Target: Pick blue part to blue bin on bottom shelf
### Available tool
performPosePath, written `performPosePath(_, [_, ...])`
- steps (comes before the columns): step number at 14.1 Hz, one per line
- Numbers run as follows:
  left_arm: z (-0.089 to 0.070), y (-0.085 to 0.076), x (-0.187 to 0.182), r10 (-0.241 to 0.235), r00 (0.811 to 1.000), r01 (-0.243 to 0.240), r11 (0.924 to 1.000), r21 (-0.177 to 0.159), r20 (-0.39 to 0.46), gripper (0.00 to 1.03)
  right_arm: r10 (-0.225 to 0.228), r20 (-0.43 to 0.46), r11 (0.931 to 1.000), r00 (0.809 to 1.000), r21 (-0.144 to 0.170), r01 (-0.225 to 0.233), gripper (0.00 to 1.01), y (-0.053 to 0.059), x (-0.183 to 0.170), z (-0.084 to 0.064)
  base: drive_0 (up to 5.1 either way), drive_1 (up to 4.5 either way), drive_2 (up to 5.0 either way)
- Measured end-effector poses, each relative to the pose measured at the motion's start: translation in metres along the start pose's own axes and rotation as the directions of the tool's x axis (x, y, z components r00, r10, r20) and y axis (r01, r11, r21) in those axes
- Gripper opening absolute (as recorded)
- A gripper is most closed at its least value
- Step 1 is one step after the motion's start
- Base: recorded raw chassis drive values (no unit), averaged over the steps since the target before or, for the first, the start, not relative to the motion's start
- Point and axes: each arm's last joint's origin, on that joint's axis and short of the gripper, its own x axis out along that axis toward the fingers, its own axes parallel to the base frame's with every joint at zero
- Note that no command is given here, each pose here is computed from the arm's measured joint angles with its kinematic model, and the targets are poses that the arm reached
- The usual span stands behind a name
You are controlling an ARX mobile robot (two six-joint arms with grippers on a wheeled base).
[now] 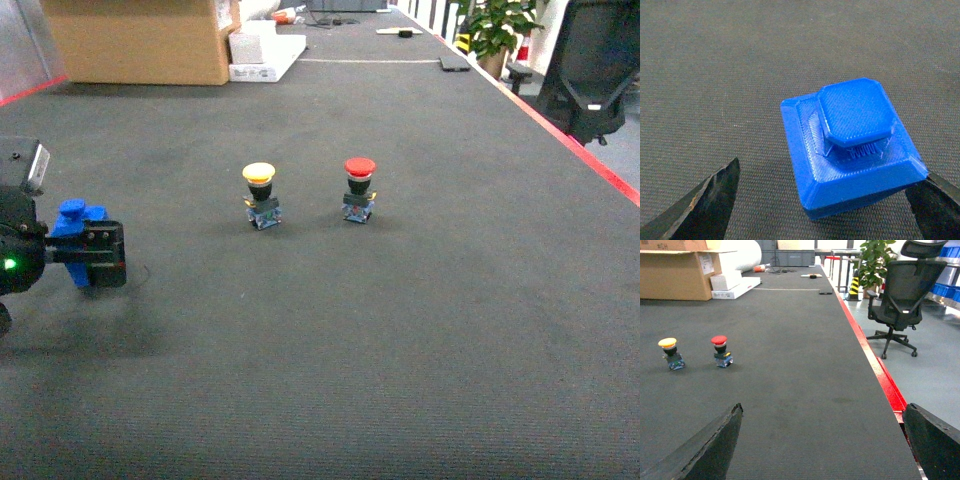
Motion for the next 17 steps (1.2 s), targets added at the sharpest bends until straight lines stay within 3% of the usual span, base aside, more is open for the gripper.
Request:
performPosePath(2, [-0.003,-0.001,0.009,-0.008,1.0,0.008,1.0,-0.001,0.001,0.98,0.0,0.0,1.0,1.0,0.0,0.0,0.98,0.0,0.0,0.0,0.0,0.0,0.0])
performPosePath(5, [-0.002,0.0,0.018,-0.011,0.999,0.012,0.999,-0.043,0.035,0.98,0.0,0.0,1.0,1.0,0.0,0.0,0.98,0.0,0.0,0.0,0.0,0.0,0.0])
performPosePath(9, [0.0,0.001,0.019,-0.006,0.999,0.009,0.9981,-0.061,0.045,0.53,0.0,0.001,1.0,1.0,0.0,0.0,0.98,0.0,0.0,0.0,0.0,0.0,0.0])
performPosePath(10, [-0.001,0.001,0.018,-0.005,0.999,0.008,0.9981,-0.062,0.048,0.46,0.0,0.0,1.0,1.0,0.0,0.0,0.98,0.0,0.0,0.0,0.0,0.0,0.0])
performPosePath(11, [-0.003,0.001,0.013,0.006,0.999,-0.003,0.9981,-0.062,0.051,0.45,0.0,0.0,1.0,1.0,0.0,0.0,0.98,0.0,0.0,0.0,0.0,0.0,0.0])
performPosePath(15, [-0.005,0.012,-0.064,0.05,0.99,-0.036,0.9941,-0.102,0.135,0.44,0.0,0.0,1.0,1.0,0.0,0.0,0.98,0.0,0.0,0.0,0.0,0.0,0.0])
performPosePath(16, [0.001,0.017,-0.118,0.053,0.988,-0.038,0.9933,-0.109,0.146,0.44,0.0,0.0,1.0,1.0,0.0,0.0,0.98,0.0,0.0,0.0,0.0,0.0,0.0])
performPosePath(17, [0.019,0.018,-0.165,0.055,0.977,-0.029,0.9914,-0.128,0.208,0.44,0.0,0.0,1.0,1.0,0.0,0.0,0.98,0.0,0.0,0.0,0.0,0.0,0.0])
